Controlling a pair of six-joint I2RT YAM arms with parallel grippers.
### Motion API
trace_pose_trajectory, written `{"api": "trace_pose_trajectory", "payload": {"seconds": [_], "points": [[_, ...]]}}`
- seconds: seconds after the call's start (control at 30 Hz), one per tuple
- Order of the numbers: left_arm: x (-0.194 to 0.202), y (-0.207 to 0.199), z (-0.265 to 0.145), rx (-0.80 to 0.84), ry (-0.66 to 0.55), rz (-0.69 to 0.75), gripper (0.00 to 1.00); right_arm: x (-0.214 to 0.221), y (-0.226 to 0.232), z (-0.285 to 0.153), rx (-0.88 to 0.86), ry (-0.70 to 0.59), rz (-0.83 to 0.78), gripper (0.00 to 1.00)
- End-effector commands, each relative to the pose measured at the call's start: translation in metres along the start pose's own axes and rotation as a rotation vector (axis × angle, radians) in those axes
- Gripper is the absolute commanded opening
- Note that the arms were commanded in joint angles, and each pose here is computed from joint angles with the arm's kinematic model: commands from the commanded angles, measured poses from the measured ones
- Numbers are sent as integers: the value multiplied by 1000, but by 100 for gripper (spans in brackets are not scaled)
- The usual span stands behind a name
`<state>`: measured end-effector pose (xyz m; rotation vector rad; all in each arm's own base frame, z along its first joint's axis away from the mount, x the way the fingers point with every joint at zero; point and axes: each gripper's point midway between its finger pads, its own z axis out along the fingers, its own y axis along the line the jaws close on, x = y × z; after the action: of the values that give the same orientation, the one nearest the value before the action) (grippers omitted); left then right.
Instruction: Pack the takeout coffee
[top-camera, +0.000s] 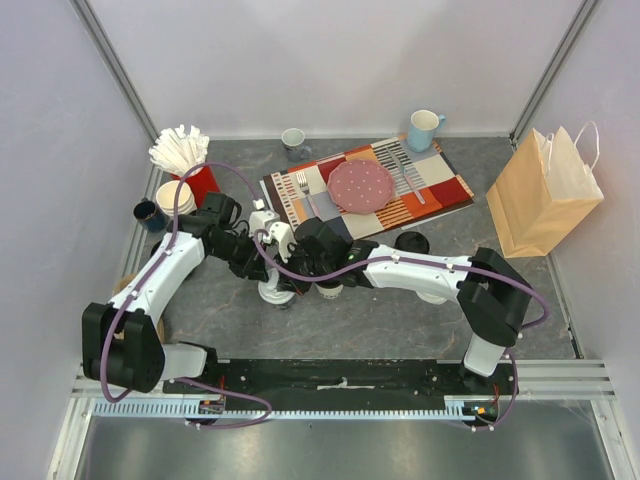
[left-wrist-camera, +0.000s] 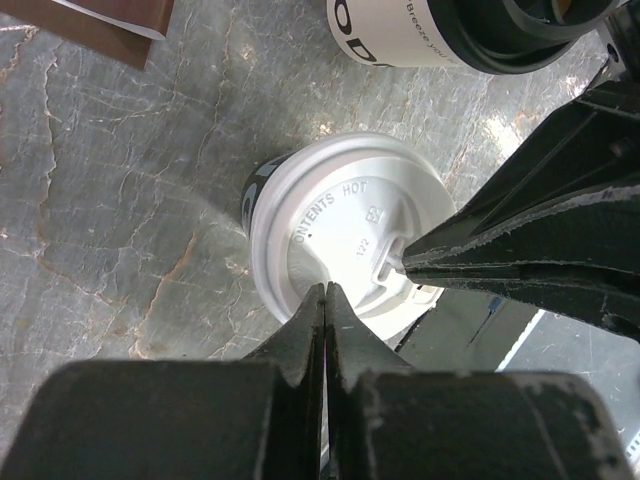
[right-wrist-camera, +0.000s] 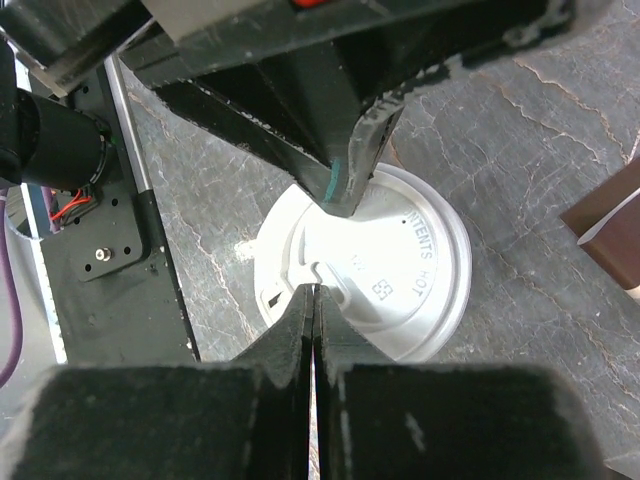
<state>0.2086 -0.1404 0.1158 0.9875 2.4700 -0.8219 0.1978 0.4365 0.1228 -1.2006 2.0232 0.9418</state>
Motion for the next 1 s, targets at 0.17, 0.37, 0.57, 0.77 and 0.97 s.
{"api": "trace_pose_trajectory", "payload": {"seconds": [0.17,0.37,0.57,0.77,0.97], "points": [[-29,-37,-19,92,-123,229,2,-21,-13,-10,84,13,55,0],[-36,-43,-28,89,-142,248,2,-46,-7,-24,105,-46,24,0],[-33,-41,-26,88,-133,246,2,24,-20,2,114,58,113,0],[-31,-39,-22,92,-120,228,2,67,-30,18,123,136,165,0],[-29,-38,-21,90,-117,228,2,34,-27,4,136,92,129,0]]}}
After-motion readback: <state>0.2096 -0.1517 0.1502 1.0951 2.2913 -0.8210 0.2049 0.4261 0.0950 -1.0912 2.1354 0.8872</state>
